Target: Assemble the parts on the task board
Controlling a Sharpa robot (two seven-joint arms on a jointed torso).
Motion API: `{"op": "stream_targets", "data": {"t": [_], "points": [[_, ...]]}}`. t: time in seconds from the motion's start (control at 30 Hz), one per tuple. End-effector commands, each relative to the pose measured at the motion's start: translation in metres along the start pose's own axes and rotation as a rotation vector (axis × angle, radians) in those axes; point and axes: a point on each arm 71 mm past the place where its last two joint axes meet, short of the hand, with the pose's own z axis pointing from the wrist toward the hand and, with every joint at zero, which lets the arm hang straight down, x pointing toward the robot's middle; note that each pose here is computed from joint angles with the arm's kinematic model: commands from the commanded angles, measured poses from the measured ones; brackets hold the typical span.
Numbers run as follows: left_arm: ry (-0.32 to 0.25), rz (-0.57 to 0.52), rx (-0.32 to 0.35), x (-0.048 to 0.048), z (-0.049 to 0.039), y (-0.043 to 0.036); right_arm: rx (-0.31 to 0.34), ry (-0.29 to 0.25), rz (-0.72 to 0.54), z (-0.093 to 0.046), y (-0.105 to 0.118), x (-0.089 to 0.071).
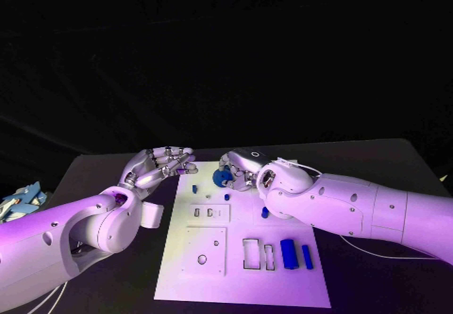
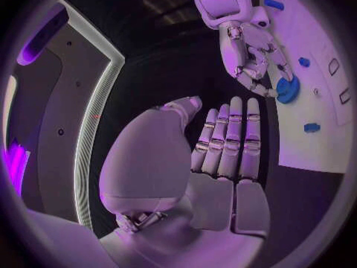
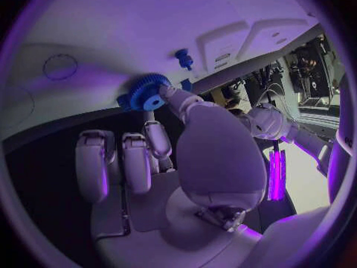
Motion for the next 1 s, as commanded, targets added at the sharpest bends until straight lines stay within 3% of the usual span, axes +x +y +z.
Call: {"op": "stream_targets", "data": {"t": [0.03, 0.37, 1.0], "points": [[0.016, -0.010, 0.007, 0.0017, 0.0003, -0.0012, 0.008, 0.024, -0.020, -0.0012, -0.0023, 0.0028], [0.015, -0.010, 0.007, 0.0015, 0.0005, -0.0011, 0.002, -0.001, -0.006, -0.0008, -0.0015, 0.0012], [0.011, -0.008, 0.005, 0.0008, 0.0001, -0.0012, 0.016, 0.034, 0.049, -0.0068, -0.0106, 0.0012]]}}
